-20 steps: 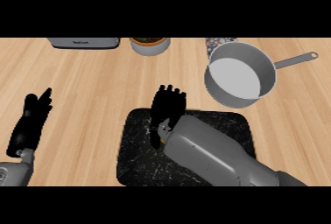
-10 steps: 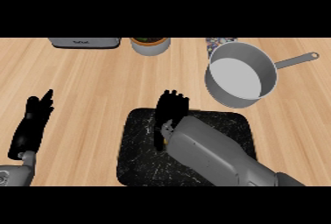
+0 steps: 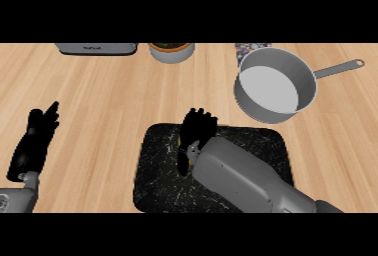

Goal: Pick the lemon from the tray and place it in the pot

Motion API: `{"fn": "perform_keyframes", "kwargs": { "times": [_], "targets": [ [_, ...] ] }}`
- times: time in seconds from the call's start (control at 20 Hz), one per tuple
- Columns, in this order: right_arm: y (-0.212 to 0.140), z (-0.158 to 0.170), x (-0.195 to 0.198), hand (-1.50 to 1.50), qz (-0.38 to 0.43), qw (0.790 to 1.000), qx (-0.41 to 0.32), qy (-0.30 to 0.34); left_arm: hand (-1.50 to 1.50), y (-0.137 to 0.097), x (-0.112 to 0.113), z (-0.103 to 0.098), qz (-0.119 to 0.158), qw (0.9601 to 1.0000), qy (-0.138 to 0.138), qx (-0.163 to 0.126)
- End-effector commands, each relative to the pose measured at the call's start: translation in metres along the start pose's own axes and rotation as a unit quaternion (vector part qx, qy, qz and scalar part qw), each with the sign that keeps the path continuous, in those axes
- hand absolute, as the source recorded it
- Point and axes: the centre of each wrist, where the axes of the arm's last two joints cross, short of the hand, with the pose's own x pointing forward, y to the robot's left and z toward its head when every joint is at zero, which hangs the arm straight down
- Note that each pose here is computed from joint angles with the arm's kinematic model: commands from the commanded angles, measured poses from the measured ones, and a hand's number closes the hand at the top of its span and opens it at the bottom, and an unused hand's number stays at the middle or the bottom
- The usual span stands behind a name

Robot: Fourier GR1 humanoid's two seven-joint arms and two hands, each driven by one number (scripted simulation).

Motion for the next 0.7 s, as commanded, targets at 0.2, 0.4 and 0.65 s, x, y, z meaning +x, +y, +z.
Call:
{"fn": "perform_keyframes", "kwargs": {
  "times": [0.2,0.4,0.65],
  "targets": [
    [0.01,-0.009,-0.001,-1.5,-0.017,0.994,0.01,0.104,0.0,0.017,-0.008,-0.001,-0.001,1.0,0.002,0.002],
    [0.022,-0.003,-0.005,1.5,-0.023,0.997,0.008,0.077,0.0,-0.005,-0.011,0.005,0.001,1.0,0.002,-0.006],
    [0.019,-0.013,0.002,1.5,0.029,0.996,-0.068,0.055,0.0,-0.012,-0.003,-0.004,0.001,1.0,-0.004,-0.002]
  ]
}}
